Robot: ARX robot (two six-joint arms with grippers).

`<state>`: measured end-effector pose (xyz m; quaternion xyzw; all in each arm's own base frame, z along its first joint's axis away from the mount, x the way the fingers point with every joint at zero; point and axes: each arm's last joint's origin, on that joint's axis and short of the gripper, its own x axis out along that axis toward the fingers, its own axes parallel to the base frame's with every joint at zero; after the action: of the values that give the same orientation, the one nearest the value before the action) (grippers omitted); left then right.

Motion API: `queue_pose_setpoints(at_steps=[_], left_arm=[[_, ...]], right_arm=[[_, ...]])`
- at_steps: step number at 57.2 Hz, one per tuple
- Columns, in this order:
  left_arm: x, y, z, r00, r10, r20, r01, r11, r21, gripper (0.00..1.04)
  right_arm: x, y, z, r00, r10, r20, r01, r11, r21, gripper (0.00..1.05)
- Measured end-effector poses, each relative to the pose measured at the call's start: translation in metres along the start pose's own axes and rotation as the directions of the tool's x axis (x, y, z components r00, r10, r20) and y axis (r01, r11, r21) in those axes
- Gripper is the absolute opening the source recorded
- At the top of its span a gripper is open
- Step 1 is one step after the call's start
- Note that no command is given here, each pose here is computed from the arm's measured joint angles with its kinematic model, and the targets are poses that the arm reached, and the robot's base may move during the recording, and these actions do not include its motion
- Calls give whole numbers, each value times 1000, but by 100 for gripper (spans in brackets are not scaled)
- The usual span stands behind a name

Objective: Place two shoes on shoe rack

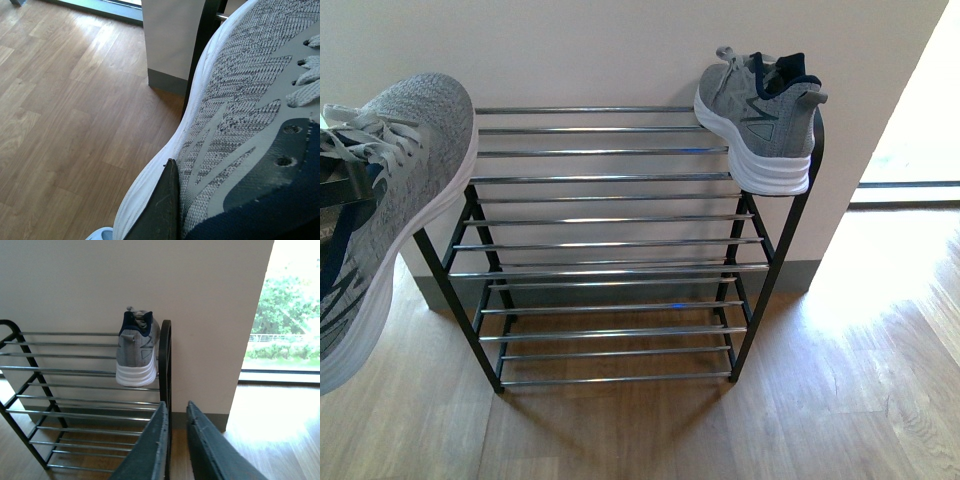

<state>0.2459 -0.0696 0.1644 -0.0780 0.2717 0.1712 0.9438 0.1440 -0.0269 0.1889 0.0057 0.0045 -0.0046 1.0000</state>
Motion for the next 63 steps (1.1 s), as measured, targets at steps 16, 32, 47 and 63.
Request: queue_pose_setpoints(at_steps=[16, 32, 47, 63], left_arm=[[0, 0, 0, 1000, 0, 0, 0, 1000, 0, 1], [0, 0, 0, 1000, 0, 0, 0, 1000, 0, 1], [0, 0, 0, 1000, 0, 0, 0, 1000, 0, 1], [0, 0, 0, 1000, 0, 0, 0, 1000, 0, 1]], right_arm=[[-12, 12, -9, 1000, 2, 1, -2, 1000, -5, 1], [-21, 26, -16, 1000, 11, 4, -11, 1000, -7, 1], [-27, 26, -16, 1000, 6, 31, -6, 1000, -7, 1], [-33, 26, -16, 1000, 6, 30, -6, 1000, -7, 1]])
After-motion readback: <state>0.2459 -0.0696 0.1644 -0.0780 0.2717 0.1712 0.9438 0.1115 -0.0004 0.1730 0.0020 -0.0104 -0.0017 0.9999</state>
